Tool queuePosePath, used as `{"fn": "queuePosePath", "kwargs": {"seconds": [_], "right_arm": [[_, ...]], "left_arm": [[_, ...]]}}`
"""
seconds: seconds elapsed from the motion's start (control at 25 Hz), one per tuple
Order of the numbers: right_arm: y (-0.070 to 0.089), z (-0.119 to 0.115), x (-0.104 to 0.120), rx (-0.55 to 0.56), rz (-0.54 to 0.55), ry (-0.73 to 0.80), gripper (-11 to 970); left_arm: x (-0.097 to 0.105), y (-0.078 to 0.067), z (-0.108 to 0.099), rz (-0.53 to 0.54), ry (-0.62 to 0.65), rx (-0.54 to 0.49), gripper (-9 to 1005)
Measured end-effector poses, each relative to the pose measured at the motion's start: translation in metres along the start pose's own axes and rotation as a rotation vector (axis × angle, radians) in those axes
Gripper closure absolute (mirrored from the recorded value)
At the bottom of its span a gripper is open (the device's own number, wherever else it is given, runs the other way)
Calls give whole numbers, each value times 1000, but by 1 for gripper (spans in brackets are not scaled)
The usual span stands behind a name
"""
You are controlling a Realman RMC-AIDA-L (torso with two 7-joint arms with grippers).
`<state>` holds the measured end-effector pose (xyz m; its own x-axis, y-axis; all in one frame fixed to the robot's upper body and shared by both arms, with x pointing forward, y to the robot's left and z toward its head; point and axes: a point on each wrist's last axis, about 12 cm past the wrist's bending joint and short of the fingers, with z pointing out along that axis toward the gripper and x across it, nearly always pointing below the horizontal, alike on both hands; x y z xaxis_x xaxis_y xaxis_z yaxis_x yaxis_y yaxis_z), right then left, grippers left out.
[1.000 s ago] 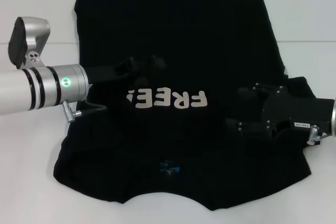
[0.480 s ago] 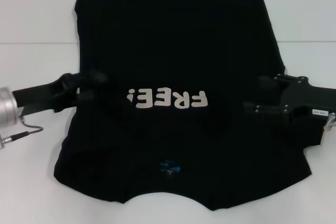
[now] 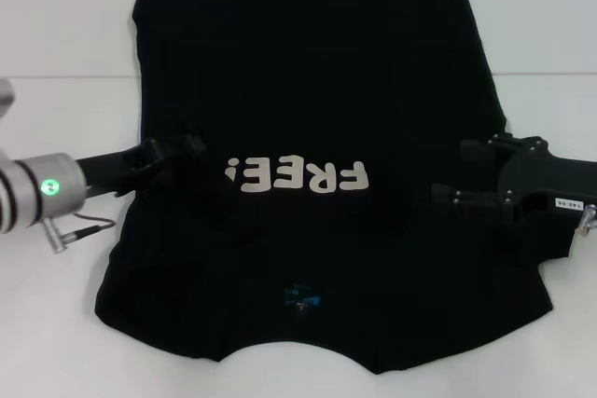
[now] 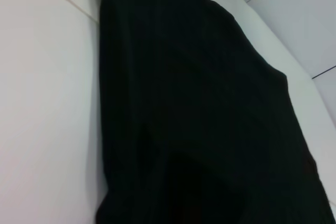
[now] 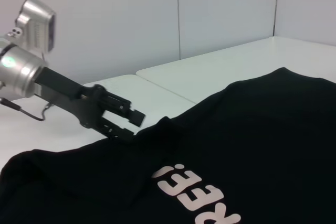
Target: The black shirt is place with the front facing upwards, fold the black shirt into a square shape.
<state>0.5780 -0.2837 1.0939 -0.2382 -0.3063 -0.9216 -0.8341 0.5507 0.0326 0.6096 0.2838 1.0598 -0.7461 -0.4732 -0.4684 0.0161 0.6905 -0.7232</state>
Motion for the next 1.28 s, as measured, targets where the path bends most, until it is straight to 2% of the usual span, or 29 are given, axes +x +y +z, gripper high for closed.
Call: {"fn": "queuePosePath", "kwargs": {"seconds": [0.24, 0.36, 0.64, 0.72, 0.84, 1.04, 1.16, 1.28], "right_arm": [[2, -1, 4, -2, 4, 8, 75], [2, -2, 5, -2, 6, 9, 75], [2, -2, 5, -1, 6, 10, 75], [2, -2, 5, 2, 8, 9, 75], [0, -4, 6, 14, 32, 10, 75], [-17, -26, -3, 82, 191, 81, 75], [-33, -45, -18, 179, 336, 222, 74], [-44, -58, -37, 278, 432, 366, 74]], "left_arm": [[3, -10, 15, 17, -18, -26, 199], [5, -17, 19, 7, 1, 5, 200], [18, -51, 24, -36, 120, 231, 201], [18, -54, 20, -23, 148, 277, 202], [18, -47, 5, 86, 162, 323, 203], [20, -24, -30, 344, 121, 388, 202], [24, -16, -47, 481, 117, 413, 201], [33, -15, -60, 627, 134, 487, 201]]}}
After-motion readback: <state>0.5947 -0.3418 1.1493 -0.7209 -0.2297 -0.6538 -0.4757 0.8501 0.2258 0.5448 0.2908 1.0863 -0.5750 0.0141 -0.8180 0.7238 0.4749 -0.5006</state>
